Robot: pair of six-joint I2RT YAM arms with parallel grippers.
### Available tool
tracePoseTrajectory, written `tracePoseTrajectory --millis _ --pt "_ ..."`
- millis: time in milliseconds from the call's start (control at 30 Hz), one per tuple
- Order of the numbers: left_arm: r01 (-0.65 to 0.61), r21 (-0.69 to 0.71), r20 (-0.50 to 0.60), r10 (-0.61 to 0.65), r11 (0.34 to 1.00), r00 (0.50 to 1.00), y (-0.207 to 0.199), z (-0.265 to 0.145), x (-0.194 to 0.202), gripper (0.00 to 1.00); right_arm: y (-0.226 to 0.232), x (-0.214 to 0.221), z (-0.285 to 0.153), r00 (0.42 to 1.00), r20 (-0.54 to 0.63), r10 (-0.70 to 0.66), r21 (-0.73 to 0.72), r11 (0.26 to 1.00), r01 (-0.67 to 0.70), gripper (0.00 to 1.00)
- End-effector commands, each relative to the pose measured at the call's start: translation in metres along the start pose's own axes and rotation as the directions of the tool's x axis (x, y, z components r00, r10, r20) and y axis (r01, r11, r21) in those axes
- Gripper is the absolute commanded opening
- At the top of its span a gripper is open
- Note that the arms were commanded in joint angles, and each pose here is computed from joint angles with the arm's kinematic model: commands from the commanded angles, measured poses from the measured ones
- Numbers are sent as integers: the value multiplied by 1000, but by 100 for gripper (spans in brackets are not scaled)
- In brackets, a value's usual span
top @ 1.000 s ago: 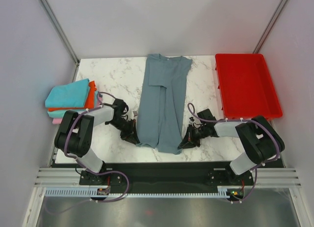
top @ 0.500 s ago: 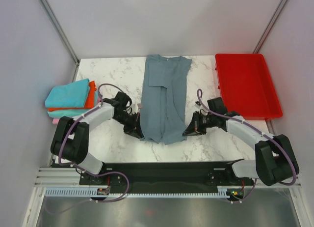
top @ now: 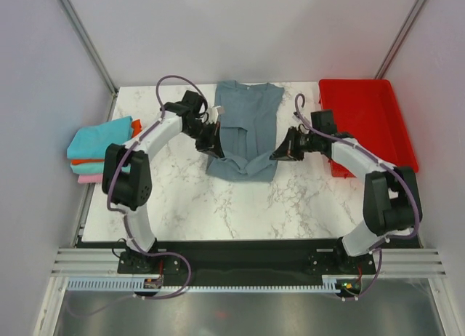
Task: Fold and stack the t-shirts
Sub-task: Fold the tshirt
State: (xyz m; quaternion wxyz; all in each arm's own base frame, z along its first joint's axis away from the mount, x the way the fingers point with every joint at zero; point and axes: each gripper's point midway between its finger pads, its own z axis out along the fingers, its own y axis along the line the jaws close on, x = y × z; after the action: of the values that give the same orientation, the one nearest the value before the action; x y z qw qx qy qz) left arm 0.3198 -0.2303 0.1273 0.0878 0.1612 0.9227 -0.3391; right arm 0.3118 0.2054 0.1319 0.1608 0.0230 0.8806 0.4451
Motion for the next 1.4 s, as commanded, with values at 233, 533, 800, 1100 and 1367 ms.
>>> tracePoseTrajectory --millis 233,533,800,1100,1367 --pt "-65 -233 130 97 970 987 68 3 -104 2 2 -118 42 974 123 -189 -8 981 192 0" --pt "-98 -308 243 178 946 953 94 -1 -171 2 -23 -170 71 968 154 -200 11 980 201 0" --pt "-111 -331 271 207 937 940 110 15 -193 2 -39 -193 91 961 172 -217 28 976 216 0" --pt "-123 -416 340 280 901 898 118 4 -225 24 -45 -211 92 947 215 -239 69 971 229 0" --pt "-132 -464 385 333 876 861 74 -60 -219 98 -26 -219 40 914 275 -297 159 952 261 59"
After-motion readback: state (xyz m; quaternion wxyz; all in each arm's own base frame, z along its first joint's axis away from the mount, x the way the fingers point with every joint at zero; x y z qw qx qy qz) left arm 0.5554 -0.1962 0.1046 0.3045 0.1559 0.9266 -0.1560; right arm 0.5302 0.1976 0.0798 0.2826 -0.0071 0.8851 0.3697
